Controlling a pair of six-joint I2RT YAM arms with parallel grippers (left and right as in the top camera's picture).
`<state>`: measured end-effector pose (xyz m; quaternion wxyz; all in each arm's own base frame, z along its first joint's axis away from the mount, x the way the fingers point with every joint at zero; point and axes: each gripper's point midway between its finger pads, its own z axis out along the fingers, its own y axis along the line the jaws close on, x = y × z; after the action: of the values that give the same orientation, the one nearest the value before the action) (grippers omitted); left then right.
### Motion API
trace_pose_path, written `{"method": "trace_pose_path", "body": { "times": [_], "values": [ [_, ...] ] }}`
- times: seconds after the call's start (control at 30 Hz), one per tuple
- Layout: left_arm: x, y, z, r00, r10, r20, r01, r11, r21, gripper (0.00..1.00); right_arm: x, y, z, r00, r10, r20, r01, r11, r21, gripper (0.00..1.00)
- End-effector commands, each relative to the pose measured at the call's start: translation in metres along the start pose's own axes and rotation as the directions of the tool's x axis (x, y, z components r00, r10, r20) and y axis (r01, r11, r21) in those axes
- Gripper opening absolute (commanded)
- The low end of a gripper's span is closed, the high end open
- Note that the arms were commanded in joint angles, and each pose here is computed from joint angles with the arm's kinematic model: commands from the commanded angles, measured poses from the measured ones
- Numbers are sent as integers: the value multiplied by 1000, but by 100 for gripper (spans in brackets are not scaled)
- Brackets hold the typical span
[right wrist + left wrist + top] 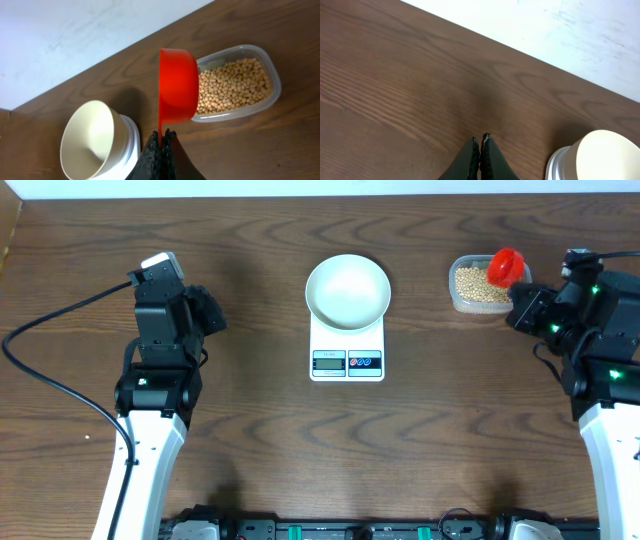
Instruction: Scoop item into bowl and weigh 50g on scale
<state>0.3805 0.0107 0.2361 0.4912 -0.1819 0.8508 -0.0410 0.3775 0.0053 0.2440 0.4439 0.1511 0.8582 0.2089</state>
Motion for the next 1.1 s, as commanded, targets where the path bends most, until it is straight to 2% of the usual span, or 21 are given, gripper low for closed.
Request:
{"method": "trace_pose_path", "body": {
  "times": [0.0,0.2,0.5,0.8,1.07],
  "values": [
    [-1,1,1,1000,-26,-1,26,1000,1,7,-16,0,-10,999,23,37,-25,999,40,1],
    [7,-13,2,999,-33,-32,35,998,56,7,-7,-7,-17,999,-31,-23,33,995,95,1],
    [50,-77,-9,988,54,-147,-20,975,221,7,24,-18,-22,982,-103,-162,123,985,123,1],
    [126,-141,-49,930,183,-318,-58,930,364,7,30,2,-37,977,-128,-169,136,990,33,1],
    [175,-169,-64,878,267,-397,-85,904,419,7,30,2,-41,979,-122,-162,130,991,38,1]
  ]
}}
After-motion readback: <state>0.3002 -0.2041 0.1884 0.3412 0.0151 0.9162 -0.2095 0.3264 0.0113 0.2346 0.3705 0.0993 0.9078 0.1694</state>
